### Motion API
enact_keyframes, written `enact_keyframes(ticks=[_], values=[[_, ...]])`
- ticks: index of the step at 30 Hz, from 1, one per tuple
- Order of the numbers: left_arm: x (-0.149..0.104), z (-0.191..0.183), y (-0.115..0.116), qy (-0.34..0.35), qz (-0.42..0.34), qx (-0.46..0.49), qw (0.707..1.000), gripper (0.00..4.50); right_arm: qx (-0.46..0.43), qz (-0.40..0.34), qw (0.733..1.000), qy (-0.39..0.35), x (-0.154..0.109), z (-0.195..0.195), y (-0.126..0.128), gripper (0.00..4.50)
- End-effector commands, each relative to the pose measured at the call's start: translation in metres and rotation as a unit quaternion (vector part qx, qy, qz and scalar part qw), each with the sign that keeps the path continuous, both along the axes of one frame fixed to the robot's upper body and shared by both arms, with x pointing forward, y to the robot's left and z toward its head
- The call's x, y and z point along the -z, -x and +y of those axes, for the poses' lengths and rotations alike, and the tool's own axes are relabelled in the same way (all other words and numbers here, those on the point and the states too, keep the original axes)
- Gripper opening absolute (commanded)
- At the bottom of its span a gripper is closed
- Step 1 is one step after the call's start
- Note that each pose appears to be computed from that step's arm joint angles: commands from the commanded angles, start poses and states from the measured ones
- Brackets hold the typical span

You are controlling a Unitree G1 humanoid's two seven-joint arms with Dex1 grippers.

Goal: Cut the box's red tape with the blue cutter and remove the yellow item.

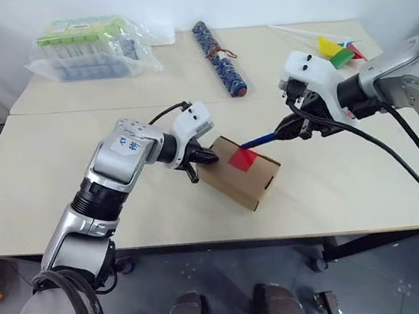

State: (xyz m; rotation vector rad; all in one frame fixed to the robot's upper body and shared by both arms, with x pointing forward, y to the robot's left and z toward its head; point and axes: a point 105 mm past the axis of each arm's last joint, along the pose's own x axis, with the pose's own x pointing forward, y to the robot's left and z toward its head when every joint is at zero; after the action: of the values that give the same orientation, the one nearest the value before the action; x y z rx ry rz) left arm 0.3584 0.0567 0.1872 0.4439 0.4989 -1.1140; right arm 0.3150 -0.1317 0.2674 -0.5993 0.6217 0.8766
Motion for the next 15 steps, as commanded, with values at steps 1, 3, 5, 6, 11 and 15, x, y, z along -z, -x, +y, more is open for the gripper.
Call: enact_keyframes(ticks=[1,3,5,6,11,15], values=[[0.031,0.005,-0.005,-0.044,0.030,-0.032,0.998,0.00,-0.022,0.037,0.999,0.016,0.007,-0.002,0.011,0.13],[0.032,0.005,-0.006,-0.044,0.031,-0.033,0.998,0.00,-0.025,0.041,0.999,0.021,0.007,-0.004,0.013,0.13],[0.032,0.005,-0.006,-0.044,0.032,-0.034,0.998,0.00,-0.028,0.044,0.998,0.026,0.007,-0.006,0.014,0.13],[0.032,0.005,-0.007,-0.044,0.032,-0.035,0.998,0.00,-0.029,0.046,0.998,0.029,0.007,-0.006,0.015,0.13],[0.033,0.005,-0.009,-0.042,0.032,-0.040,0.998,0.00,-0.031,0.054,0.997,0.045,0.007,-0.012,0.017,0.13],[0.034,0.005,-0.010,-0.042,0.032,-0.042,0.998,0.00,-0.032,0.060,0.996,0.052,0.007,-0.016,0.019,0.13]])
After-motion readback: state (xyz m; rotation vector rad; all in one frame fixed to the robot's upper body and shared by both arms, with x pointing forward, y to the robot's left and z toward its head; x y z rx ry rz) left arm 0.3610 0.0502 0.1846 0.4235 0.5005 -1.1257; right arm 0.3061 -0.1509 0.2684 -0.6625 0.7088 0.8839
